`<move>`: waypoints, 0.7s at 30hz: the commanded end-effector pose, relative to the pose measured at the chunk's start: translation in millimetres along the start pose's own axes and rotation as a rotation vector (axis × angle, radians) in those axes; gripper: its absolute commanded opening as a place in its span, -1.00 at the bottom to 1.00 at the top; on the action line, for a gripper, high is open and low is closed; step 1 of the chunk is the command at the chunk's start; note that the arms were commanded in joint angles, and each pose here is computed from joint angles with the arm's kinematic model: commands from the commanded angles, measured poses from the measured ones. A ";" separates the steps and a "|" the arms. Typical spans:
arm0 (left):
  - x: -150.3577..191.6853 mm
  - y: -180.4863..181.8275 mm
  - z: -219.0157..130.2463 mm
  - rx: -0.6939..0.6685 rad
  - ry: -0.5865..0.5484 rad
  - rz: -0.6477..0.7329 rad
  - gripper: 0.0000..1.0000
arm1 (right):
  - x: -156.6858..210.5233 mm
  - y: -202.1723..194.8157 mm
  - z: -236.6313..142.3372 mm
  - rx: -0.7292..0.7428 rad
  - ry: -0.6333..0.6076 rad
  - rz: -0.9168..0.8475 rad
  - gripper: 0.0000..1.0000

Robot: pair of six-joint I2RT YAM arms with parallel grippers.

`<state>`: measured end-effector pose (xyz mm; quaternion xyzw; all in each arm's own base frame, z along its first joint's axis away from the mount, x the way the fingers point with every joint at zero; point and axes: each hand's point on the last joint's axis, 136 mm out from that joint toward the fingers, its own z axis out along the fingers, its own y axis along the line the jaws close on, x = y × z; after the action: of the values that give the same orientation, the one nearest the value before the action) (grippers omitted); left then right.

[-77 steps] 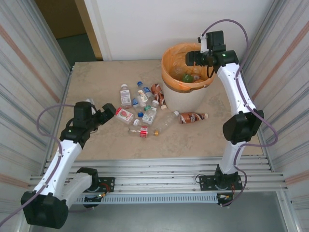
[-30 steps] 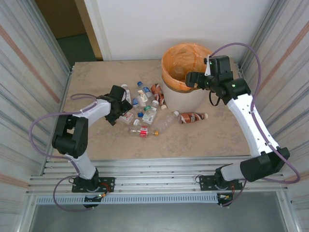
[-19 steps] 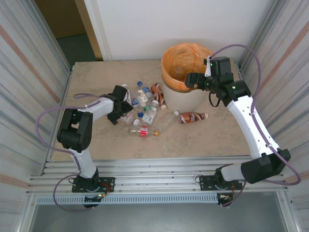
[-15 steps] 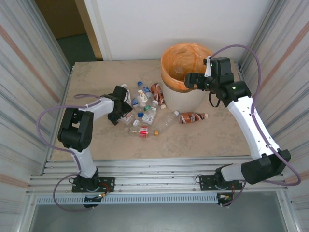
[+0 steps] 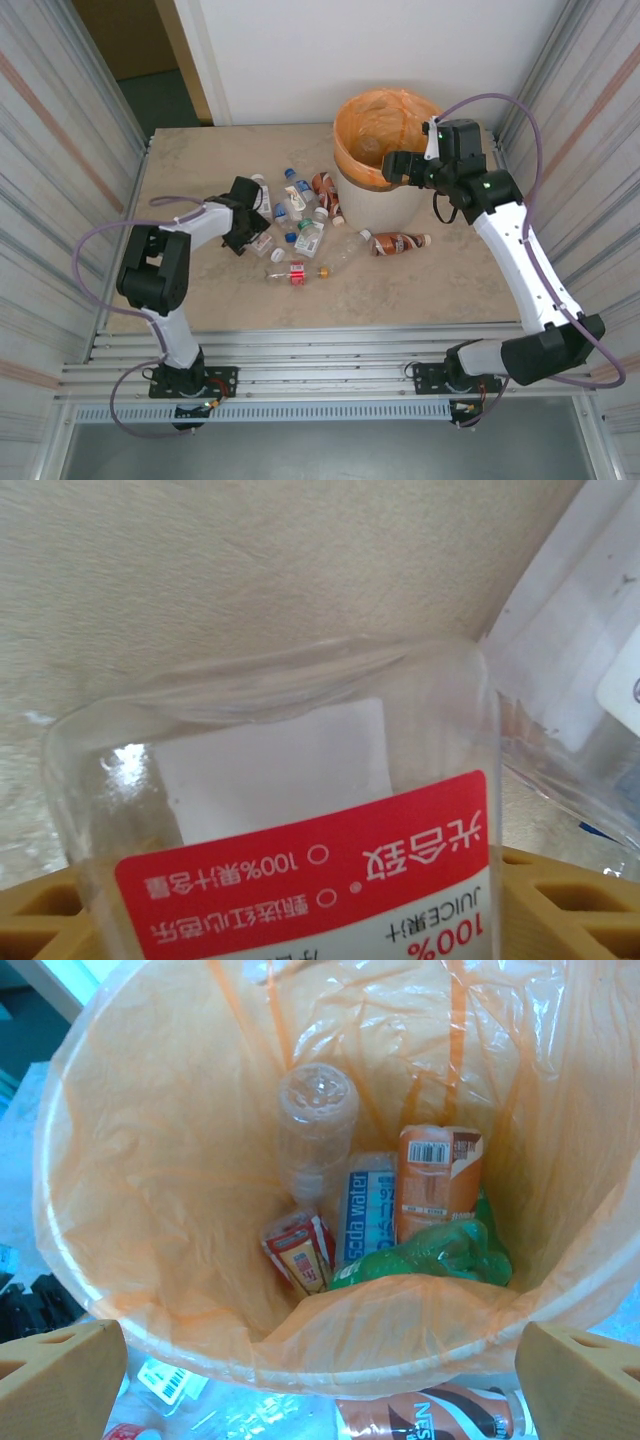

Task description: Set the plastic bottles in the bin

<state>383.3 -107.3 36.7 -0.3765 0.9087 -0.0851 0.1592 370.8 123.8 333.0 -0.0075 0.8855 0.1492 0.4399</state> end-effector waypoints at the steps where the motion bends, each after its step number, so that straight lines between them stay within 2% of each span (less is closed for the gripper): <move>1: -14.0 -5.9 -27.3 0.068 -0.051 -0.040 0.16 | -10.9 11.9 -17.0 -0.046 -0.064 -0.023 0.96; 11: -27.9 -26.2 -101.4 0.268 -0.127 -0.002 0.07 | -10.0 50.9 -33.2 -0.153 -0.094 -0.092 0.96; 21: -22.8 -50.8 -177.0 0.528 -0.148 0.086 0.05 | 29.2 145.5 -23.7 -0.482 -0.006 -0.115 0.97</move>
<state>373.8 -113.3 204.9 -0.3197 0.8596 -0.2506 0.3100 318.6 230.3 364.1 -0.1431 0.8363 0.2755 0.4519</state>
